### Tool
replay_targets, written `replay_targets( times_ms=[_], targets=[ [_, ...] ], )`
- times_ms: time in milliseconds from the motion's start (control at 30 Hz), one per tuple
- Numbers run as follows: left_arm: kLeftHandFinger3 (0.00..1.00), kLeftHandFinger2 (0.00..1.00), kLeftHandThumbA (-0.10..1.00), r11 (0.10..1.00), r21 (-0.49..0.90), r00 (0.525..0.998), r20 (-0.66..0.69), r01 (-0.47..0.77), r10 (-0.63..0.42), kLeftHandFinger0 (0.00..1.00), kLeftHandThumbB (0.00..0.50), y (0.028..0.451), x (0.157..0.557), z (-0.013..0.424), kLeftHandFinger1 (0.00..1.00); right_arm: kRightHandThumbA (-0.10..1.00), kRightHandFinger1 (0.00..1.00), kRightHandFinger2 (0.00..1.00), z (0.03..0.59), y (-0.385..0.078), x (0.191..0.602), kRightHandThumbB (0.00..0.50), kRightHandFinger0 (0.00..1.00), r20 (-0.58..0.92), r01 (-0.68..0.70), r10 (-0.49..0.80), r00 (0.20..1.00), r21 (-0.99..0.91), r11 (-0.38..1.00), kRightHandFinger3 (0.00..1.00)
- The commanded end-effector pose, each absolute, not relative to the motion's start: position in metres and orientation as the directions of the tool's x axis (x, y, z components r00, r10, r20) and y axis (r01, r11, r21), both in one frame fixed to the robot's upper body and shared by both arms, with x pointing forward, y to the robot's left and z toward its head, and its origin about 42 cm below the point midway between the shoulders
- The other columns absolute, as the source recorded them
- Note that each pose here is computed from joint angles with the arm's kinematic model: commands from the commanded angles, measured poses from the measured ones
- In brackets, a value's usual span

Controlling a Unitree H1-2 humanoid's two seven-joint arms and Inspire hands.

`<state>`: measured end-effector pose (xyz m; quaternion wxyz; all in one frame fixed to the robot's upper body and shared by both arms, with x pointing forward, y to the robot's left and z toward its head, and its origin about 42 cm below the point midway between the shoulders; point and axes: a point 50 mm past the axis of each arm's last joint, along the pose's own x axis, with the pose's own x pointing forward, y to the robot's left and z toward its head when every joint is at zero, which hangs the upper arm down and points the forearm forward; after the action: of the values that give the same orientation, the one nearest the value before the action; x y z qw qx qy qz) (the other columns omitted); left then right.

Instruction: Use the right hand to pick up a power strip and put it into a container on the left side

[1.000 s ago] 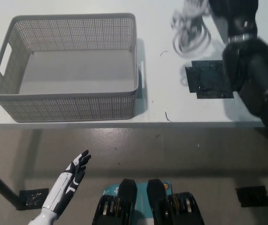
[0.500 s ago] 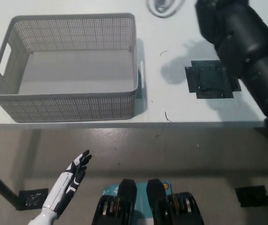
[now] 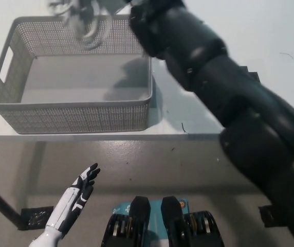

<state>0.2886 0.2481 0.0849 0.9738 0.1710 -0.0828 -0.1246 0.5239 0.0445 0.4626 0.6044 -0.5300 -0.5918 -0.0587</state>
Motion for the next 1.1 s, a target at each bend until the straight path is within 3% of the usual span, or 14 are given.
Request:
replay_targets(
  times_ms=[0,167,233,333,400,500,567,600,700,800,867,933,1000,1067],
  targets=[
    [1.00,1.00,1.00,0.893,0.394,0.936,0.178,0.216,-0.305,1.00,0.174,0.252,0.296,0.102,1.00,-0.10,0.00,0.05,0.555,0.101,0.482,0.283,0.00,0.807,0.732,0.582,0.097,-0.454,0.507,0.29],
    [1.00,1.00,1.00,0.890,0.400,0.932,0.184,0.220,-0.313,1.00,0.159,0.253,0.299,0.105,1.00,-0.10,0.00,0.07,0.549,0.112,0.482,0.340,0.00,0.772,0.718,0.610,0.180,-0.527,0.456,0.35],
    [1.00,1.00,1.00,0.888,0.403,0.929,0.187,0.223,-0.318,1.00,0.156,0.253,0.300,0.106,1.00,-0.10,0.00,0.00,0.542,0.114,0.484,0.303,0.00,0.768,0.709,0.606,0.208,-0.545,0.447,0.22],
    [1.00,1.00,1.00,0.887,0.402,0.928,0.186,0.228,-0.323,1.00,0.153,0.253,0.301,0.109,1.00,-0.10,0.02,0.31,0.535,0.117,0.487,0.284,0.00,0.751,0.686,0.599,0.279,-0.593,0.423,0.17],
    [1.00,1.00,1.00,0.885,0.405,0.928,0.183,0.230,-0.325,1.00,0.156,0.255,0.302,0.111,1.00,-0.10,0.00,0.50,0.532,0.118,0.490,0.265,0.00,0.719,0.655,0.602,0.347,-0.645,0.393,0.35],
    [1.00,1.00,1.00,0.888,0.397,0.928,0.184,0.231,-0.324,1.00,0.164,0.254,0.304,0.113,1.00,-0.10,0.00,0.49,0.529,0.117,0.493,0.300,0.00,0.694,0.608,0.595,0.407,-0.691,0.390,0.29],
    [1.00,1.00,1.00,0.887,0.398,0.926,0.186,0.234,-0.328,1.00,0.166,0.253,0.305,0.114,1.00,-0.10,0.01,0.51,0.527,0.118,0.496,0.280,0.00,0.658,0.570,0.586,0.474,-0.736,0.365,0.37],
    [1.00,1.00,1.00,0.885,0.400,0.924,0.188,0.238,-0.333,1.00,0.166,0.252,0.306,0.114,1.00,-0.10,0.13,0.63,0.526,0.117,0.499,0.298,0.05,0.622,0.529,0.576,0.530,-0.774,0.347,0.43],
    [1.00,1.00,1.00,0.887,0.395,0.923,0.192,0.238,-0.333,1.00,0.178,0.250,0.307,0.113,1.00,-0.10,0.10,0.39,0.525,0.119,0.505,0.351,0.00,0.484,0.393,0.544,0.686,-0.875,0.284,0.59],
    [1.00,1.00,1.00,0.884,0.404,0.921,0.196,0.236,-0.336,1.00,0.181,0.248,0.306,0.114,1.00,-0.10,0.19,0.41,0.520,0.114,0.511,0.325,0.16,0.402,0.281,0.520,0.754,-0.912,0.298,0.76],
    [1.00,1.00,1.00,0.884,0.403,0.918,0.204,0.239,-0.341,1.00,0.172,0.248,0.307,0.114,1.00,-0.10,0.05,0.27,0.518,0.109,0.515,0.307,0.02,0.369,0.249,0.512,0.775,-0.924,0.290,0.88],
    [1.00,1.00,1.00,0.883,0.402,0.915,0.209,0.242,-0.346,1.00,0.168,0.248,0.308,0.115,1.00,-0.10,0.01,0.23,0.517,0.103,0.518,0.318,0.00,0.351,0.230,0.505,0.789,-0.930,0.287,0.86],
    [1.00,1.00,1.00,0.883,0.400,0.911,0.215,0.246,-0.352,1.00,0.153,0.249,0.310,0.116,1.00,-0.10,0.21,0.41,0.516,0.097,0.523,0.316,0.15,0.290,0.167,0.481,0.828,-0.945,0.282,0.86],
    [1.00,1.00,1.00,0.878,0.410,0.910,0.212,0.248,-0.356,1.00,0.158,0.249,0.310,0.117,1.00,-0.10,0.24,0.44,0.516,0.093,0.526,0.329,0.16,0.263,0.138,0.469,0.843,-0.949,0.283,0.89]
  ],
)
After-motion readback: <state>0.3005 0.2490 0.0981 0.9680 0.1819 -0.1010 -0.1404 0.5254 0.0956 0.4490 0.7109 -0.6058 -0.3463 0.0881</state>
